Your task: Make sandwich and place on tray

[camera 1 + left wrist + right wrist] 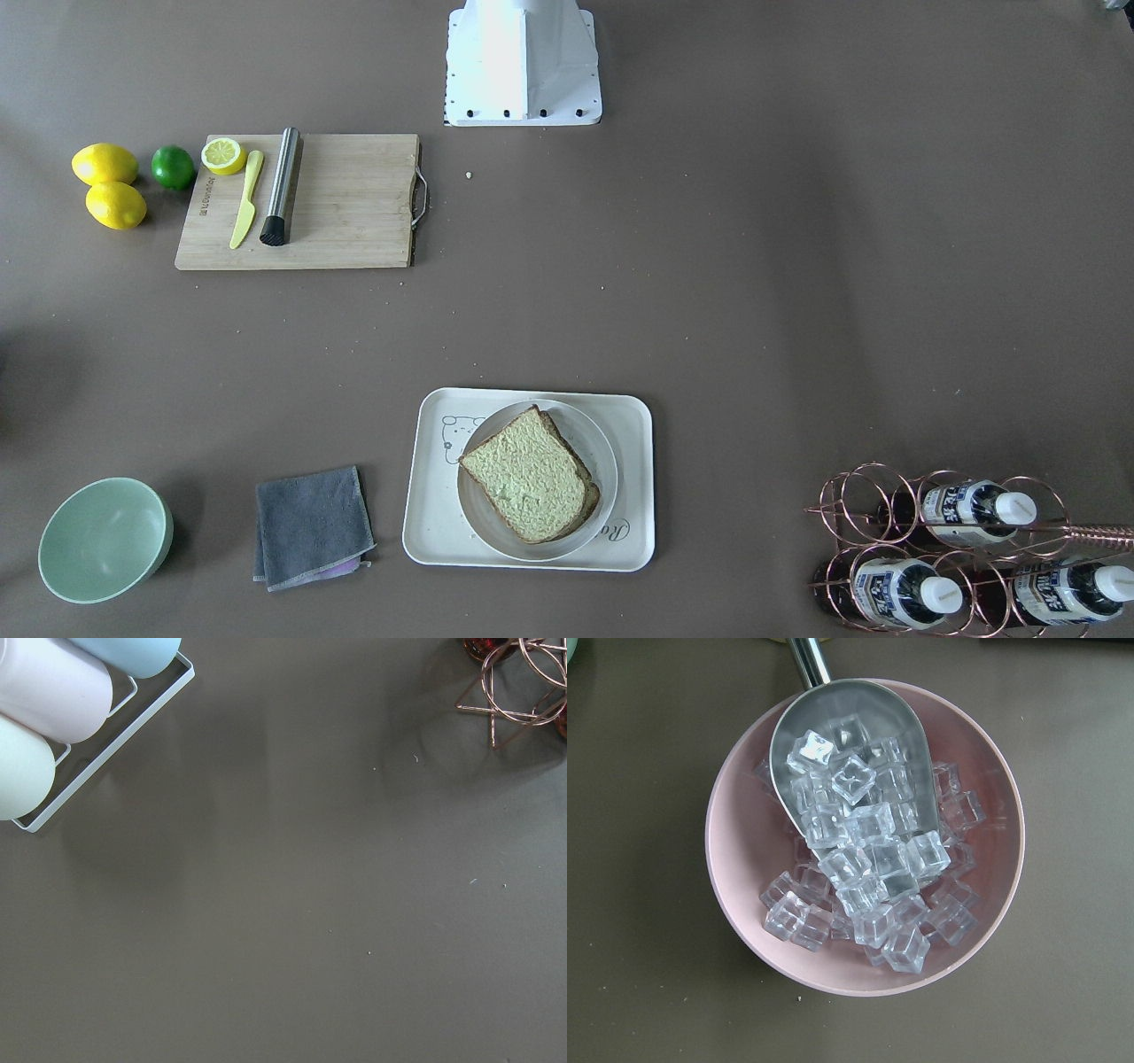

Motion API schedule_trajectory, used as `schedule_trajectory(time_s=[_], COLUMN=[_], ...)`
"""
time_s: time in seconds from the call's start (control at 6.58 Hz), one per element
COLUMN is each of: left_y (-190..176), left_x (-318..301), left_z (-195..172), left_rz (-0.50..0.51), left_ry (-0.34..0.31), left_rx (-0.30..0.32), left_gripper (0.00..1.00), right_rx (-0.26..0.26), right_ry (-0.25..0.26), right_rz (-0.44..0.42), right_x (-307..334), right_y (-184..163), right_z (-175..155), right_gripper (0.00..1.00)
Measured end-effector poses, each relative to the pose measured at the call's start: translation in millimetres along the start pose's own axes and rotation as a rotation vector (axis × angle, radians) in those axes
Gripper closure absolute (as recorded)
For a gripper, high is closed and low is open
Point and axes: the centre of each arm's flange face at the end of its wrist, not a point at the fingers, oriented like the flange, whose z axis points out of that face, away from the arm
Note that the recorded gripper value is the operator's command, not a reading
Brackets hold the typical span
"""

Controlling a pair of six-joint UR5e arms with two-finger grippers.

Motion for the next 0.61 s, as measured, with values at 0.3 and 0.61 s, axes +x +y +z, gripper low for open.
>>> schedule_trajectory(time_s=[0.3,0.61], left_y=[1.4,1.8], left_x=[-1.5,-2.5], left_z=[1.2,2.0], left_rz=[-0.002,-0.004], left_ry=[0.0,-0.001], left_rx=[-0.002,-0.003], left_gripper=[0.03,0.03], right_rx=[0.001,0.002], right_ry=[0.001,0.001], right_rz=[-0.002,-0.003], right_x=[-0.5,-0.9], right_y=[-0.4,-1.7], right_z=[-0.5,-0.8], right_gripper=[0.0,0.0])
